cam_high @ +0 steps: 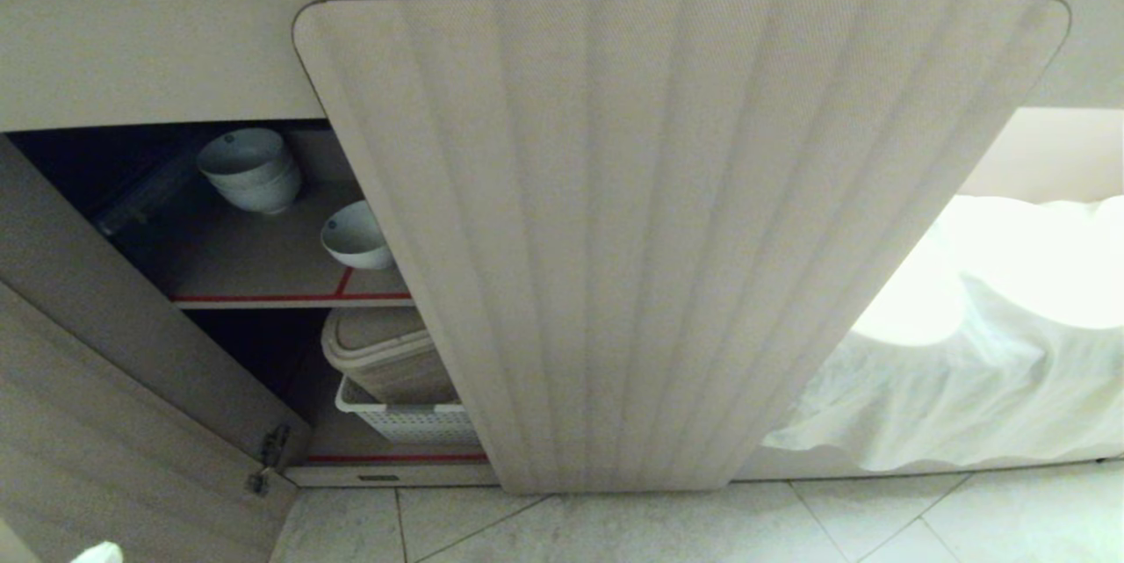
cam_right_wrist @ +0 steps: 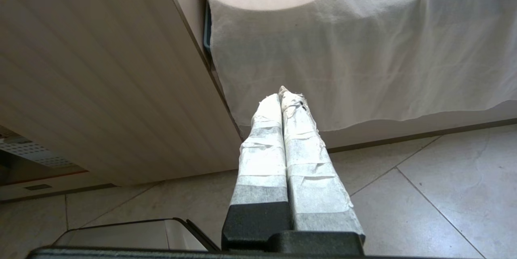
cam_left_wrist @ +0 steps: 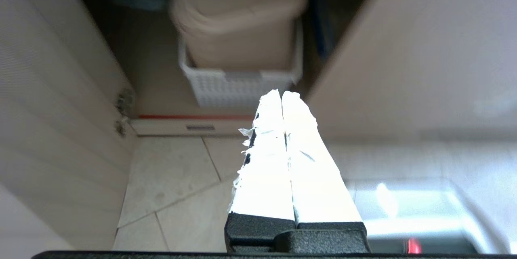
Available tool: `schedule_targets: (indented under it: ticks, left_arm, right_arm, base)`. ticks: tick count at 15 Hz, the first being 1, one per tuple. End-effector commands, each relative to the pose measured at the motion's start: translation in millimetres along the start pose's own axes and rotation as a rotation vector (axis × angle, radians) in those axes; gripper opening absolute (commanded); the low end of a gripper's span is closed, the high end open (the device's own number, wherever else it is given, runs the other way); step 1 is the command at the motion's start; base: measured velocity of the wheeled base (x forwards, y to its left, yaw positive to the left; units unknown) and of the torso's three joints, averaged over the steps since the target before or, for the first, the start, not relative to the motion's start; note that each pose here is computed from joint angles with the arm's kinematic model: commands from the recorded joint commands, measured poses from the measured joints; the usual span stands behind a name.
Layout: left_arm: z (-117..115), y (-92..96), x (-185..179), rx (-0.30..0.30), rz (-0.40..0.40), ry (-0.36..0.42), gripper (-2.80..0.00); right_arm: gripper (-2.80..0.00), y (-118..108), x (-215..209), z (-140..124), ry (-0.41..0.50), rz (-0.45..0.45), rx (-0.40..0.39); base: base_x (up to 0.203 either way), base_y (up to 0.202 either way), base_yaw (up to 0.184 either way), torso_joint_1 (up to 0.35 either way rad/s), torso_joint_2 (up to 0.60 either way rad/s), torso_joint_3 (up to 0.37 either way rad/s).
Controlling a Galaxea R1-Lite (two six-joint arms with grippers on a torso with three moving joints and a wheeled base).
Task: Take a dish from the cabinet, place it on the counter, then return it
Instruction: Close the cabinet door
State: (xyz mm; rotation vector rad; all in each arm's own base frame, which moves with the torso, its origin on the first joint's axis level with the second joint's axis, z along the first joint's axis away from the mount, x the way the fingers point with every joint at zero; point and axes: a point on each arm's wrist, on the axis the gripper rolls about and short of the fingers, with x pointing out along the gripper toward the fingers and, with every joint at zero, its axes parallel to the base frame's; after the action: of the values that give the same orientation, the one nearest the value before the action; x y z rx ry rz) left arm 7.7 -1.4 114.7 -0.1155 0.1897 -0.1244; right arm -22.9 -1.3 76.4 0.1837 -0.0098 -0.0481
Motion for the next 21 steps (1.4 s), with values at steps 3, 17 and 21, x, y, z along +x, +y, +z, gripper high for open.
schedule_targets:
  ticks: [3,17,21]
  left_arm:
    - [-9.0,0.0,-5.7,0.058,-0.051,-0.037,-2.80]
    - [-43.1,2.7,-22.9,0.152,0.113,-0.195,-2.80]
    - [-43.8,2.9,-22.8,0.133,0.114,-0.188,-2.80]
  right_arm:
    - [-2.80,0.0,0.0,0.0,-0.001,0.000,0.001]
    - [-2.80,0.0,0.0,0.0,-0.001,0.000,0.001]
    - [-2.80,0.0,0.0,0.0,-0.001,0.001,0.001]
  base:
    - [0.000,0.000,0.000,0.000,0.00,0.000]
    - [0.000,0.000,0.000,0.000,0.00,0.000]
    - [0.000,0.000,0.000,0.000,0.00,0.000]
